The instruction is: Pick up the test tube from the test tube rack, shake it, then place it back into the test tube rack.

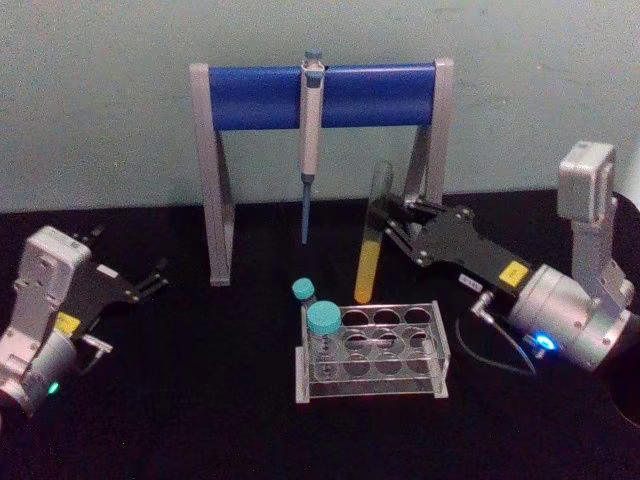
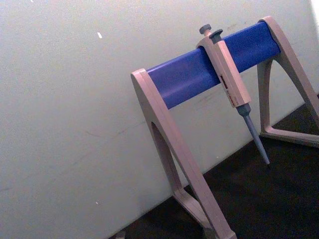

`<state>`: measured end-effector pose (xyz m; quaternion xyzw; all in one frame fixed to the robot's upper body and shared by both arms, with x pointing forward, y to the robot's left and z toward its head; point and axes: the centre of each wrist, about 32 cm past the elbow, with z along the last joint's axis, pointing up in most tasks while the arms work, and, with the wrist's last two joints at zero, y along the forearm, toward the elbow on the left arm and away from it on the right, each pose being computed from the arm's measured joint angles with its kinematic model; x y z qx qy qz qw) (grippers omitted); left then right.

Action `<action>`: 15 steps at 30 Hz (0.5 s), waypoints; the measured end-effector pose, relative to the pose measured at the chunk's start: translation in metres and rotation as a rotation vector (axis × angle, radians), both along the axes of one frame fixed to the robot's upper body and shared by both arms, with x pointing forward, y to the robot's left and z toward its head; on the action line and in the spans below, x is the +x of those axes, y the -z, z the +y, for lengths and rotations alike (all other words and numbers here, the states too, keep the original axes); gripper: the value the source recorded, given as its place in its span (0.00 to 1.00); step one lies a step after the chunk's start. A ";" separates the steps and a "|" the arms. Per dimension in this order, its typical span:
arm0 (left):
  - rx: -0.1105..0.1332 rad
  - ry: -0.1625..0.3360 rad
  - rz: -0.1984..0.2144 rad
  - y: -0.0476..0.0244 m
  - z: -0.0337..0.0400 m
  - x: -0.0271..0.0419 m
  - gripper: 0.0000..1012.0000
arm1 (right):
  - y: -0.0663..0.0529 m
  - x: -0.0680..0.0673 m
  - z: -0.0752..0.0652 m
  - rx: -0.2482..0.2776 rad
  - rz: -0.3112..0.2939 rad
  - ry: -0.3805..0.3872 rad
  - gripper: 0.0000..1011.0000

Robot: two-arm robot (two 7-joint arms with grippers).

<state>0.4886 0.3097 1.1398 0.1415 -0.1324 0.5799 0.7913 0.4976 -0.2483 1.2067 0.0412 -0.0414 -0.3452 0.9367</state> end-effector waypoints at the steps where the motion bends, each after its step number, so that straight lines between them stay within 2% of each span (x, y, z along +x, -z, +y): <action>1: 0.000 0.000 0.000 0.0000 0.0000 0.0000 0.99 | 0.000 0.004 0.001 0.000 0.000 0.010 0.22; 8: 0.000 0.000 0.000 0.0000 0.0000 0.0000 0.99 | -0.001 0.014 -0.002 -0.005 -0.009 0.055 0.22; 15: 0.000 0.000 0.000 0.0000 0.0000 0.0000 0.99 | -0.003 0.015 -0.008 -0.008 -0.017 0.086 0.22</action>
